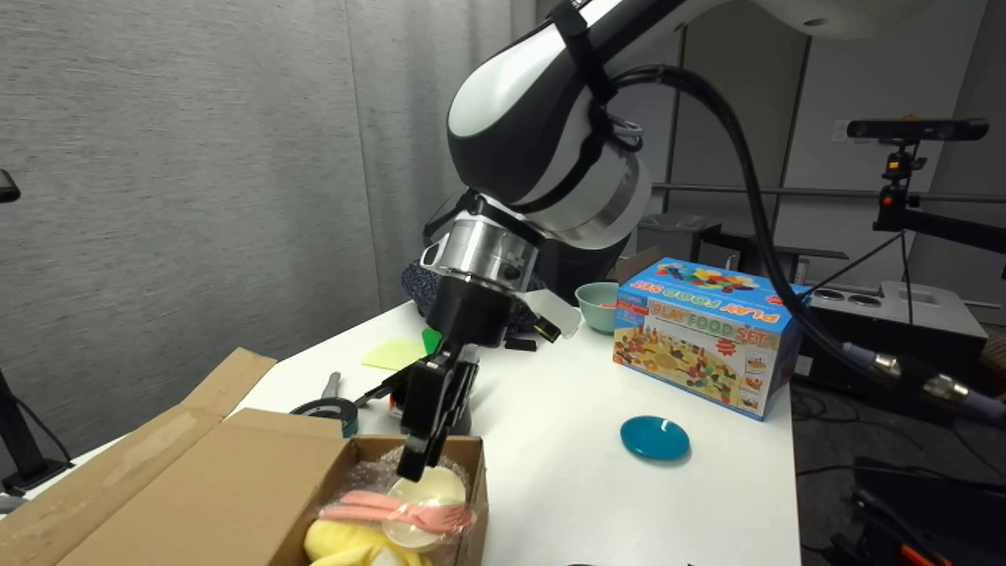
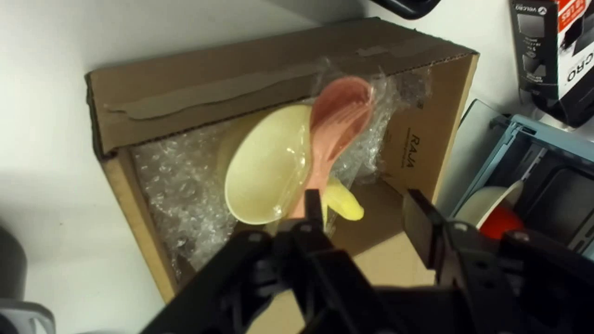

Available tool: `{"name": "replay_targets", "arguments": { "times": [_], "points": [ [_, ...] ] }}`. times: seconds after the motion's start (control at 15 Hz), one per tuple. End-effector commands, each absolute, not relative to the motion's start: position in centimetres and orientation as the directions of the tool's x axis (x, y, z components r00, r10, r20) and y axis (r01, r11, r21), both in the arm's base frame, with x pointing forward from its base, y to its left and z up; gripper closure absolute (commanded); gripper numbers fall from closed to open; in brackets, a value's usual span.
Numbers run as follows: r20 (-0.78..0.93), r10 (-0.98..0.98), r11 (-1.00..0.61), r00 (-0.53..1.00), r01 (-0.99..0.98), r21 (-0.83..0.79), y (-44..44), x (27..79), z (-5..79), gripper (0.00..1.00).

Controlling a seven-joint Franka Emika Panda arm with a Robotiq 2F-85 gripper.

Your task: Place the yellow plush toy, the white bowl and packet of cutlery in the box

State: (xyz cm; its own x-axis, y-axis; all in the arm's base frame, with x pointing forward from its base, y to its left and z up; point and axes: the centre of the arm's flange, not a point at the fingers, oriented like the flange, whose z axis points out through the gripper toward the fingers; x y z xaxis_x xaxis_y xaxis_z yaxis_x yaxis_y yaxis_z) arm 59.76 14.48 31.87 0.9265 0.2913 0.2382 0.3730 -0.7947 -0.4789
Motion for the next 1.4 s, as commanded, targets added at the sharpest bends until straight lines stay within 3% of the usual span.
{"name": "replay_targets", "arguments": {
  "times": [0.0, 0.2, 0.6, 1.07, 1.33],
  "points": [
    [0.204, 0.286, -0.802, 0.936, 0.351, -0.484, 11.7, 56.1, 32.4, 0.2],
    [0.161, 0.261, -0.825, 0.952, 0.306, -0.475, 9.1, 54.1, 33.5, 0.01],
    [0.088, 0.18, -0.907, 0.98, 0.2, -0.37, 3.1, 51.3, 37.2, 0.0],
    [-0.077, 0.129, -0.913, 0.989, 0.088, -0.399, -0.8, 48.8, 38.3, 0.0],
    [-0.011, -0.028, -0.975, 1.0, -0.029, -0.218, -4.1, 49.1, 38.4, 0.0]
  ]
}}
